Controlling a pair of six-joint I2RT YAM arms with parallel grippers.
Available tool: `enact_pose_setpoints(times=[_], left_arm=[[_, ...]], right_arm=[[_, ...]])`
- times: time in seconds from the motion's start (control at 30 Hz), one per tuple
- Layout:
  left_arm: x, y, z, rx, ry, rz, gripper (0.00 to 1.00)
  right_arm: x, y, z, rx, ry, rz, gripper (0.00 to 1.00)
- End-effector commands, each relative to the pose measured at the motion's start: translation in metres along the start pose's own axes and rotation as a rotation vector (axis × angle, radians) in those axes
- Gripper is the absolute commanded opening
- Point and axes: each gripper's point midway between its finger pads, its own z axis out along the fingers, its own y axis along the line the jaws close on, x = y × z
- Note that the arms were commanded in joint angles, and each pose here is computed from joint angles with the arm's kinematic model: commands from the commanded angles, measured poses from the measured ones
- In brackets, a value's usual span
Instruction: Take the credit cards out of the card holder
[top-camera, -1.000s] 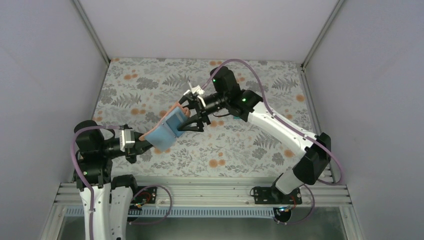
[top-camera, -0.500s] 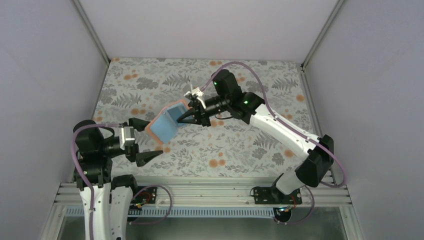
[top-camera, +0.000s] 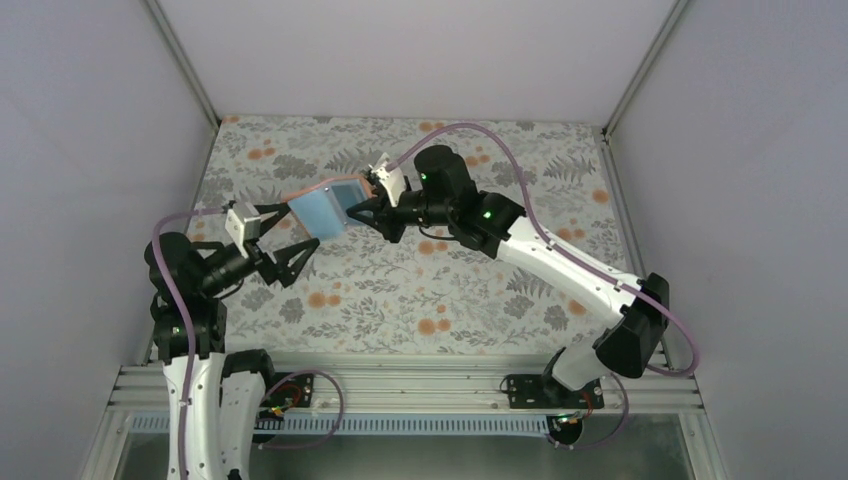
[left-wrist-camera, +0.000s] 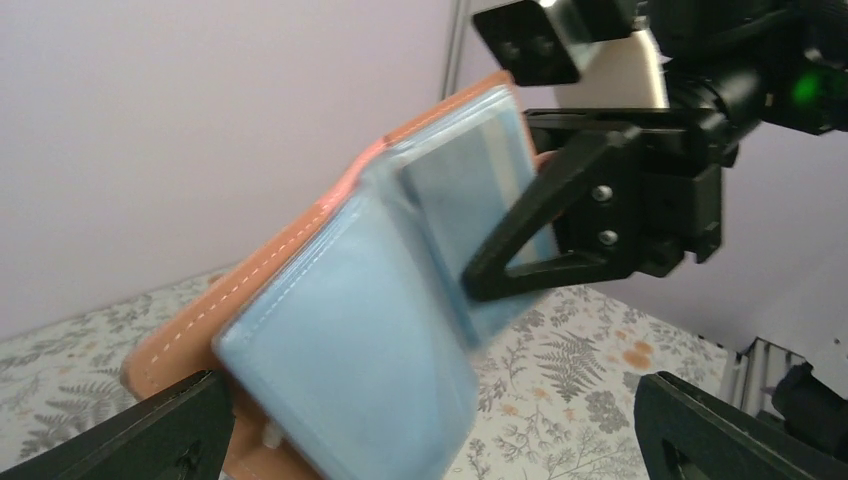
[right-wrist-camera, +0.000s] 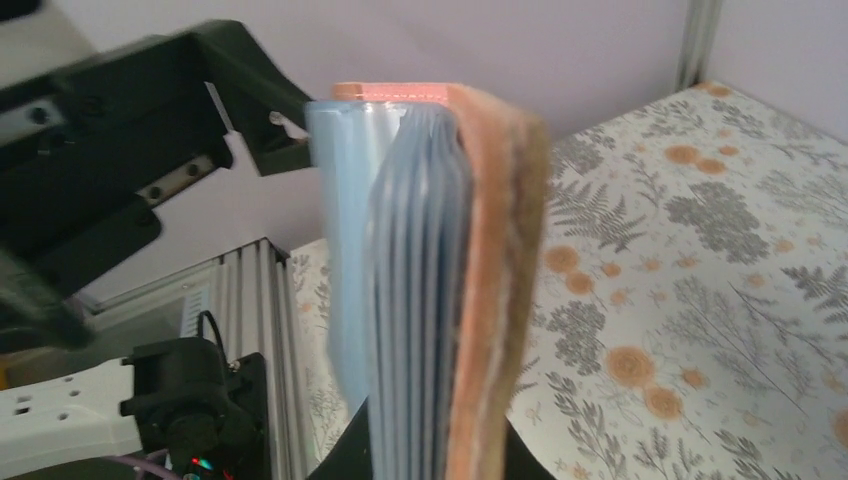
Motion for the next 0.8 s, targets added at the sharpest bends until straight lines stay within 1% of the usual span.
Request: enact_pose_setpoints(times=[0.0,0.13,0.3,0.53,0.63,0.77], left_arm=[[-0.001,0.012,0.002,-0.053,-0.006,-0.069,1.00],[-0.001,0.003,0.002,0.006,-0.016,-0.084,1.00],[0.002,-0.008,0.002,0.073,-0.005,-0.071,1.00],[0.016,0.001,0.004,0.038,0.024,-0.117,1.00],[0.015,-0.001,0.004,0.042,0.022,-0.113,1.00],[0.013,0.001,0.006,0.058,0.010,-0.148,1.00]], right_arm=[[-0.038,0.033,-0.013,-0.118,-0.115,-0.103,0.04],[-0.030,0.044,-0.013,-0.188,-0.091,-0.141,0.04],[-0.027,0.069,-0.023,-0.324,-0.102,-0.201,0.04],[-0.031,0.090,-0.045,-0.412,-0.141,-0.283,0.04],[-0.033,0.091,-0.055,-0.403,-0.157,-0.301,0.04],[-0.029,0.097,-0.060,-0.453,-0.146,-0.312,0.05]])
